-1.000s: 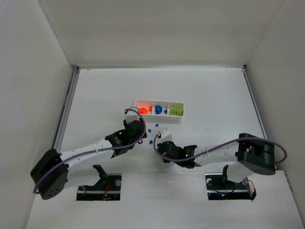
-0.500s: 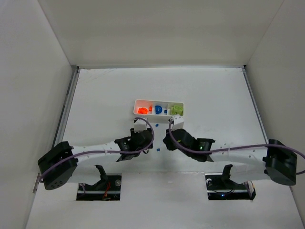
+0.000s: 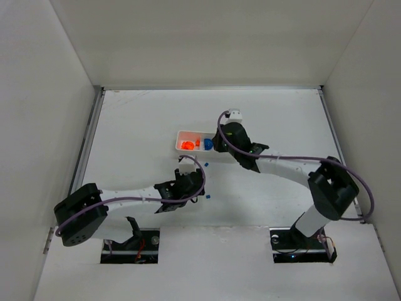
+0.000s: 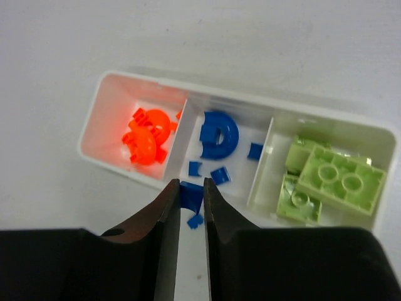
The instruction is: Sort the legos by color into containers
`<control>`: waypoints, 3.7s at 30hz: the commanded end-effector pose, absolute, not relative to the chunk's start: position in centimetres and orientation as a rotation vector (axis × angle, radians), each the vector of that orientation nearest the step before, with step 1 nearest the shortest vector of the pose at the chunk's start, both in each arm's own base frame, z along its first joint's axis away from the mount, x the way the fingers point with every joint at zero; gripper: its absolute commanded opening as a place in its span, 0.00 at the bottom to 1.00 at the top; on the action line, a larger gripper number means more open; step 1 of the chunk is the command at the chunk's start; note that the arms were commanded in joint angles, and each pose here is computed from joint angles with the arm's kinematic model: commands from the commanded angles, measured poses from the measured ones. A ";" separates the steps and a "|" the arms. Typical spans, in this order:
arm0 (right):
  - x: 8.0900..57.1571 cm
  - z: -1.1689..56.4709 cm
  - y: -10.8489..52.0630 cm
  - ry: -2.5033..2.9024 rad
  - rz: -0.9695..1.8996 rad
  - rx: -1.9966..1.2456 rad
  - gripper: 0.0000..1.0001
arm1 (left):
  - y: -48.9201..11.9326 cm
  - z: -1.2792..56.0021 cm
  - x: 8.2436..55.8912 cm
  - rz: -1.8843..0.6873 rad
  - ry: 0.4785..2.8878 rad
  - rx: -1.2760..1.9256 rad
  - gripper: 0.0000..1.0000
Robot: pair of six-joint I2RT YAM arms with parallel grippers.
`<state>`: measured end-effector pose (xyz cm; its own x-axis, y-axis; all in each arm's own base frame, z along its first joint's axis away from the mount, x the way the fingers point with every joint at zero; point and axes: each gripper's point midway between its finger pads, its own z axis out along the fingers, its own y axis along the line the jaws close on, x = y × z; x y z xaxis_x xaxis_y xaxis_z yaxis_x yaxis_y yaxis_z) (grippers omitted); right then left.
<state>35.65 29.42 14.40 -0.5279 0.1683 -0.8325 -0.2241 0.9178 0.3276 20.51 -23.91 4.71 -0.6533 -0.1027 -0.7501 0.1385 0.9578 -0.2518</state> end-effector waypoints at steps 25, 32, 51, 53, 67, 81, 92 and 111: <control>32.0 14.3 29.2 2.001 0.575 -0.023 0.52 | -25.2 1.8 20.3 -0.316 2.300 0.075 0.31; 28.8 13.3 28.1 2.018 0.606 -0.013 0.52 | -25.2 2.6 20.0 -0.315 2.287 0.088 0.16; 20.2 7.7 27.4 2.139 0.706 -0.022 0.46 | -28.9 15.2 32.5 -0.451 2.037 -0.015 0.15; 19.6 7.5 27.7 2.143 0.707 -0.034 0.46 | -29.3 14.5 34.5 -0.430 2.052 -0.016 0.15; 17.3 6.4 31.0 2.160 0.655 -0.205 0.50 | -30.3 11.6 38.9 -0.347 2.112 -0.021 0.39; 17.6 4.3 33.5 2.183 0.462 -0.332 0.47 | -23.2 12.2 31.8 -0.366 2.084 -0.099 0.36; 17.4 2.7 33.5 2.195 0.227 -0.408 0.28 | -18.9 10.1 26.8 -0.380 2.077 -0.219 0.37; 27.6 16.9 31.5 1.971 0.551 -0.155 0.25 | -22.5 6.3 25.7 -0.387 2.148 -0.139 0.41</control>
